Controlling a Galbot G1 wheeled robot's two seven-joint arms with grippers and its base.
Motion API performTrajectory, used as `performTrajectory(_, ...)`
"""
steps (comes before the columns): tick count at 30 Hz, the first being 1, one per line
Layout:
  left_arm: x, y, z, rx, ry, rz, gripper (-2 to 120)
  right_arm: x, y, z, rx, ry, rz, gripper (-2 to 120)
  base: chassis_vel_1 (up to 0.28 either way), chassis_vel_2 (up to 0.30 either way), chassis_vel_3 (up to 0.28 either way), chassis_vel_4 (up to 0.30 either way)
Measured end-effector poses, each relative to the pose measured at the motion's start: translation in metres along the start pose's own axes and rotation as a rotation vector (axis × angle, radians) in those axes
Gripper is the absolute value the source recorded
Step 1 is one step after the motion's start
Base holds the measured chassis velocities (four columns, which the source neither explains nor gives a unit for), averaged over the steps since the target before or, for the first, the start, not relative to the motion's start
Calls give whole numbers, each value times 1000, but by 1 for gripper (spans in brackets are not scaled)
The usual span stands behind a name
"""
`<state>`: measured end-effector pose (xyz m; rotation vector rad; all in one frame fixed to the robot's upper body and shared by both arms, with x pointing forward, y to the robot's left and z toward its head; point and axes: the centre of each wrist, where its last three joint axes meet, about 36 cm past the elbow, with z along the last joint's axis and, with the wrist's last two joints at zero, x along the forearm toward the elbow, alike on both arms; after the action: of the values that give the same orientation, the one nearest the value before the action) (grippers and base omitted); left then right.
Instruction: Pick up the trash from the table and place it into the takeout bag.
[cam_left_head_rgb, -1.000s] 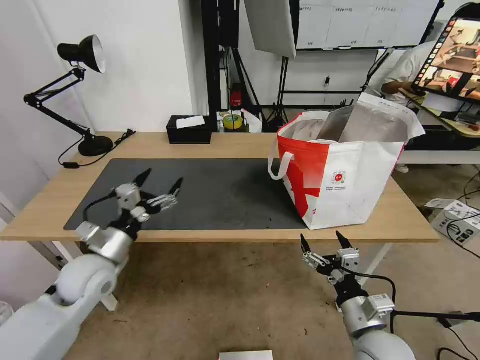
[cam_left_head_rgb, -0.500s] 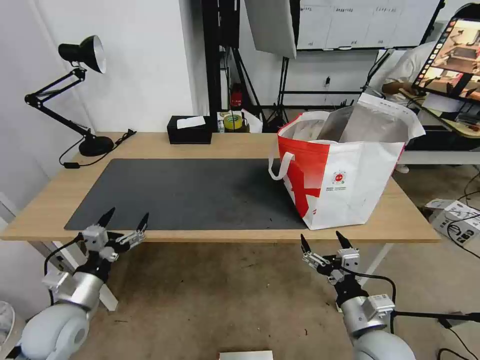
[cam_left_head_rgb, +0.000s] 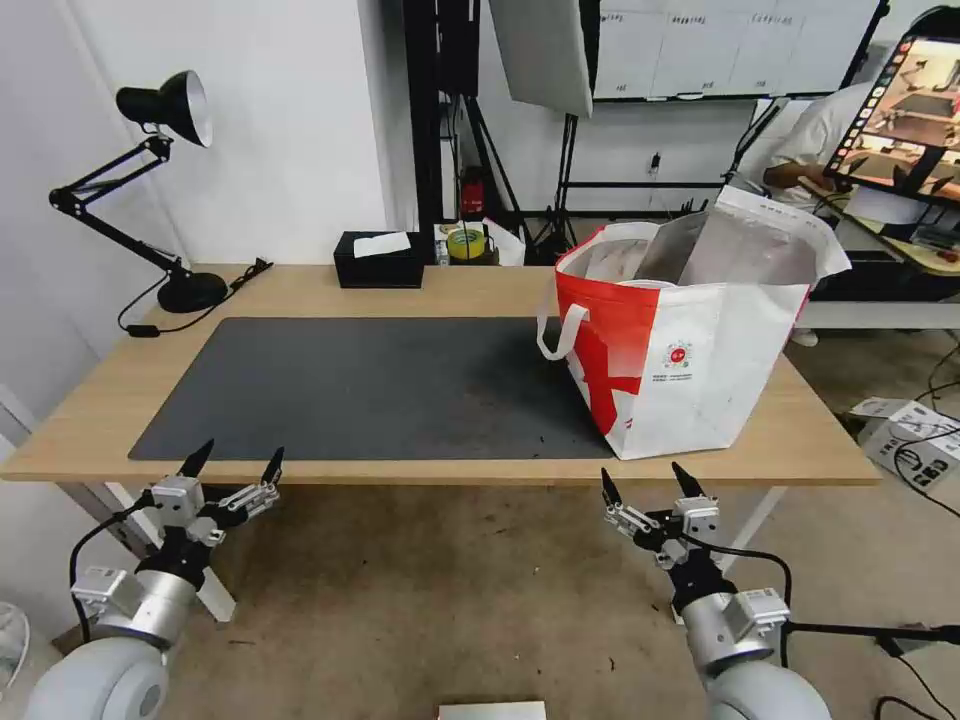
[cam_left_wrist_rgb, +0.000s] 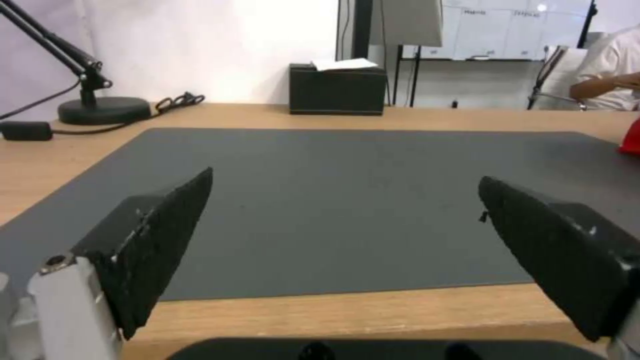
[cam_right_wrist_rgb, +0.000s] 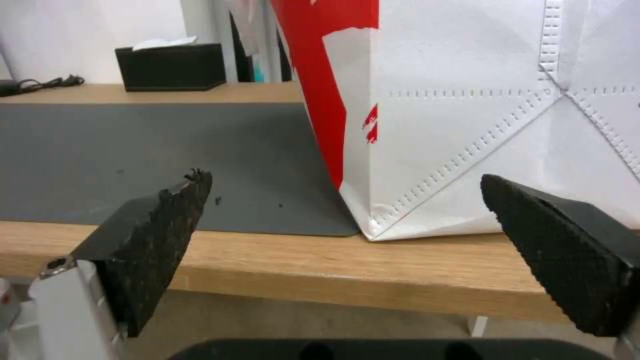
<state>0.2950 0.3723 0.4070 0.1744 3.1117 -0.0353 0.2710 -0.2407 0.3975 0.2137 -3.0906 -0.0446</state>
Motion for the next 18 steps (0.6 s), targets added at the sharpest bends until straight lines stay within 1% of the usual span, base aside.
performTrajectory(18, -1, 0, 0, 3, -1, 0, 100, 0, 0, 0, 0, 0, 0, 100, 0, 0, 0, 0)
